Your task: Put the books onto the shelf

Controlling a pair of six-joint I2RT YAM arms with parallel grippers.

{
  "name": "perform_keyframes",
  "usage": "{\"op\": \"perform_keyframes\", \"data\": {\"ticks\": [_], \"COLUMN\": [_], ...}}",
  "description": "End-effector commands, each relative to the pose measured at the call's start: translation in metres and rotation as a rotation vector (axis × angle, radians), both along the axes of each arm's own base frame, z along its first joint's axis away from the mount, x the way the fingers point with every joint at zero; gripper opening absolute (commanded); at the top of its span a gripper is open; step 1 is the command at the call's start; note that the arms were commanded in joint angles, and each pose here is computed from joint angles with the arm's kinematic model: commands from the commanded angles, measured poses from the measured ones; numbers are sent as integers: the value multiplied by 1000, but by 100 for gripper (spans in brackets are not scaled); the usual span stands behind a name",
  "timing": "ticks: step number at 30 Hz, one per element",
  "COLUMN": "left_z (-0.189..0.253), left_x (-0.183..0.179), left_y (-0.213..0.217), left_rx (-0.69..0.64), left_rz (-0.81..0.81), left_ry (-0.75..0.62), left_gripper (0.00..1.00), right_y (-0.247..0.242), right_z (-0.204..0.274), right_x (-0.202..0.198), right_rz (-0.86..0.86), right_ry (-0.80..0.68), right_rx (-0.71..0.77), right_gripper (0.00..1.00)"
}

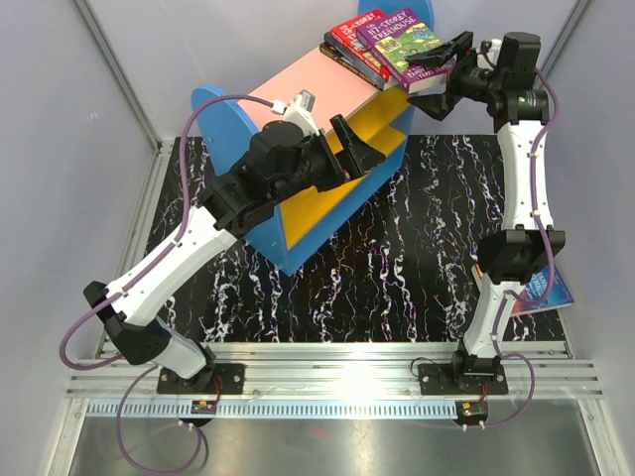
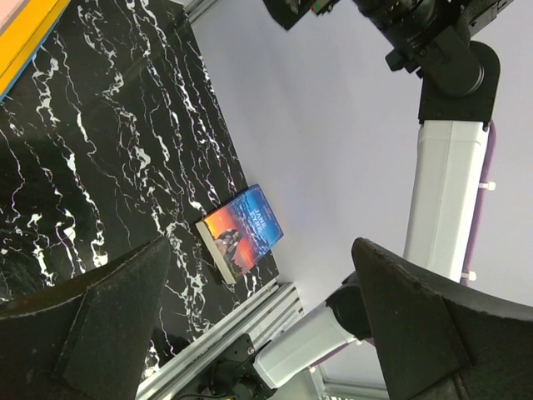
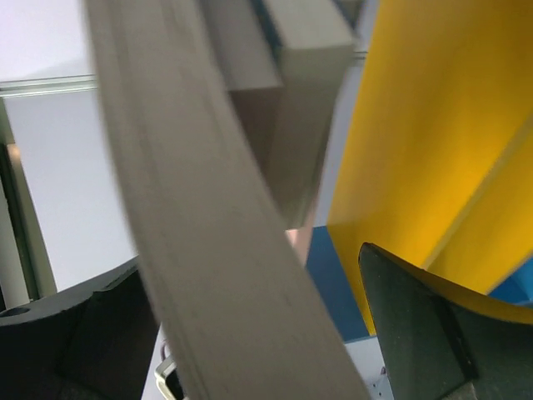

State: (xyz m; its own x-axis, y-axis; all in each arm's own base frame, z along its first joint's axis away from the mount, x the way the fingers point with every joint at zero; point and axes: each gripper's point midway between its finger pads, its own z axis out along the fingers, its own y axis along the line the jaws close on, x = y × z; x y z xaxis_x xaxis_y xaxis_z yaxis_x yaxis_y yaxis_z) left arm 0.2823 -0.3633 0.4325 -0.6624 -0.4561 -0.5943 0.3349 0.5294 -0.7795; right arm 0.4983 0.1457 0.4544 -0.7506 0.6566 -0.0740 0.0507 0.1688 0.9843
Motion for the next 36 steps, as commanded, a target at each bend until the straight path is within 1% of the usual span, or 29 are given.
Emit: {"op": "perform_keyframes", "data": {"ticks": [1, 3, 9, 14, 16, 20, 21, 28, 36], "left_z": [28, 26, 21, 23, 23, 22, 22, 23, 22], "left_x": [-11, -12, -15, -17, -18, -19, -19, -21, -20], "left_y": [1, -2, -8, -9, -9, -8, -8, -8, -11], "left_rx": [-89, -95, -104, -117, -117, -119, -121, -129, -134], "left_rz": [-46, -55, -84, -98, -99, -96, -94, -97, -100], "left_ry": [-40, -29, 1, 8, 11, 20, 22, 27, 38], "left_gripper": [94, 93, 91, 90, 89, 89, 89, 89, 88], "right_y": [3, 4, 2, 3, 4, 5, 5, 8, 7], "right_z": [14, 13, 40, 57, 63, 60, 49, 35, 32], "right_x": [-35, -37, -46, -46, -52, -62, -60, -79, -100], "right_rz": [31, 34, 34, 40, 56, 76, 78, 124, 146], "right_ry": [-49, -54, -140, -169, -184, -180, -153, -130, -142], "right_rx": [-52, -53, -38, -7, -3, -17, -19, -55, -87], "right_gripper": [100, 100, 100, 100, 100, 100, 100, 100, 100]}}
